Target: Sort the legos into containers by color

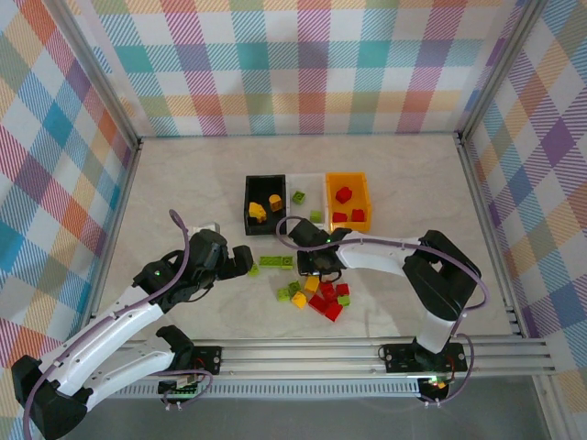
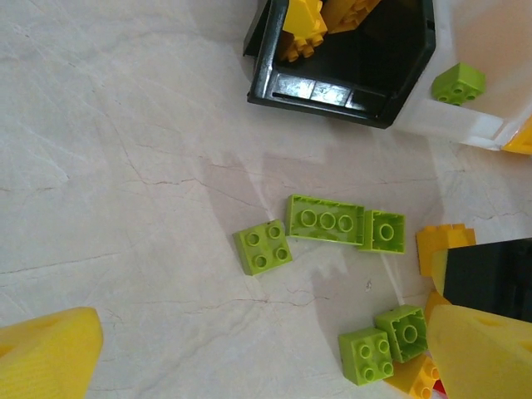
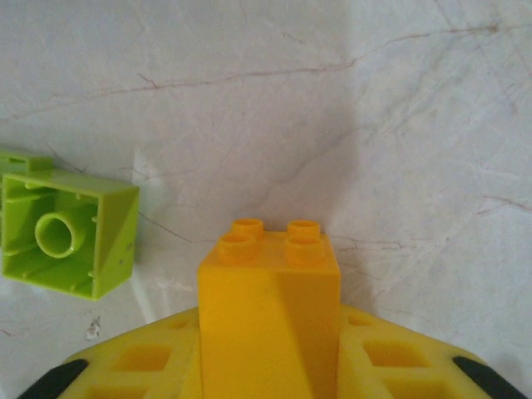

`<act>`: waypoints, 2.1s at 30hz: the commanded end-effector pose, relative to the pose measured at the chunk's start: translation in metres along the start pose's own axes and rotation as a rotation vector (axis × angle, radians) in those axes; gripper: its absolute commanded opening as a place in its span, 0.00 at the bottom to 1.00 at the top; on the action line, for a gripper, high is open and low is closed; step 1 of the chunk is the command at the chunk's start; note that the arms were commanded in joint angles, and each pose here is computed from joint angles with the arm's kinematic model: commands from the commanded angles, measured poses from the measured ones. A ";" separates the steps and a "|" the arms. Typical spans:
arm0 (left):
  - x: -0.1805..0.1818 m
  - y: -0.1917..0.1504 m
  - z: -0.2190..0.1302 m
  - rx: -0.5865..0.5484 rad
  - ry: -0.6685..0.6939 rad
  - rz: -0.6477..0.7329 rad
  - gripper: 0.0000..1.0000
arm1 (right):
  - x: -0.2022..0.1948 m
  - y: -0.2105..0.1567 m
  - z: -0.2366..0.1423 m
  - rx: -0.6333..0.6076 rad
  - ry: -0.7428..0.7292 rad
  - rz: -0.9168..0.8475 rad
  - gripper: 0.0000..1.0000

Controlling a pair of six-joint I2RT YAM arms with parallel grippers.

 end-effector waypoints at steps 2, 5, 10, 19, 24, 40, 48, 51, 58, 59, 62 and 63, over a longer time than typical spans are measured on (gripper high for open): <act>0.006 -0.002 0.001 -0.009 0.043 -0.002 1.00 | 0.003 0.008 -0.020 -0.069 0.055 -0.035 0.31; 0.011 -0.003 -0.001 -0.022 0.055 -0.001 1.00 | 0.015 0.022 -0.046 -0.145 0.137 -0.080 0.29; 0.018 -0.011 0.003 -0.012 0.073 -0.008 1.00 | 0.048 0.063 -0.062 -0.203 0.238 -0.144 0.29; 0.021 -0.024 0.018 0.056 0.089 -0.018 1.00 | 0.084 0.142 -0.030 -0.264 0.239 -0.105 0.30; 0.018 -0.028 0.026 0.088 0.077 -0.009 1.00 | 0.088 0.161 -0.012 -0.257 0.189 -0.070 0.37; -0.017 -0.029 0.093 0.187 0.001 0.010 0.88 | 0.051 0.128 -0.102 -0.430 0.313 -0.033 0.75; -0.015 -0.035 0.135 0.247 0.141 0.048 0.68 | 0.012 0.091 -0.119 -0.447 0.251 -0.005 0.76; -0.009 -0.037 0.142 0.250 0.178 0.042 0.63 | 0.006 0.085 -0.123 -0.456 0.251 0.005 0.76; -0.004 -0.036 0.150 0.236 0.213 0.059 0.54 | 0.002 0.080 -0.127 -0.462 0.260 0.012 0.77; -0.004 -0.035 0.150 0.236 0.213 0.065 0.50 | 0.001 0.079 -0.126 -0.459 0.258 0.011 0.77; -0.003 -0.034 0.147 0.232 0.227 0.073 0.39 | -0.002 0.076 -0.126 -0.460 0.251 0.020 0.77; -0.003 -0.033 0.144 0.229 0.226 0.075 0.35 | -0.002 0.075 -0.126 -0.459 0.254 0.024 0.77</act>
Point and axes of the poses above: each hand's point on the last joint's axis, 136 mm out from that joint toward the fingers, its own z axis out along the fingers, its own x axis along the line the jaws close on, y = z × x, the point moved 8 cm from there along -z, back along the fingers, and after that the axes turned 1 degree about -z, right-handed, at the moved point
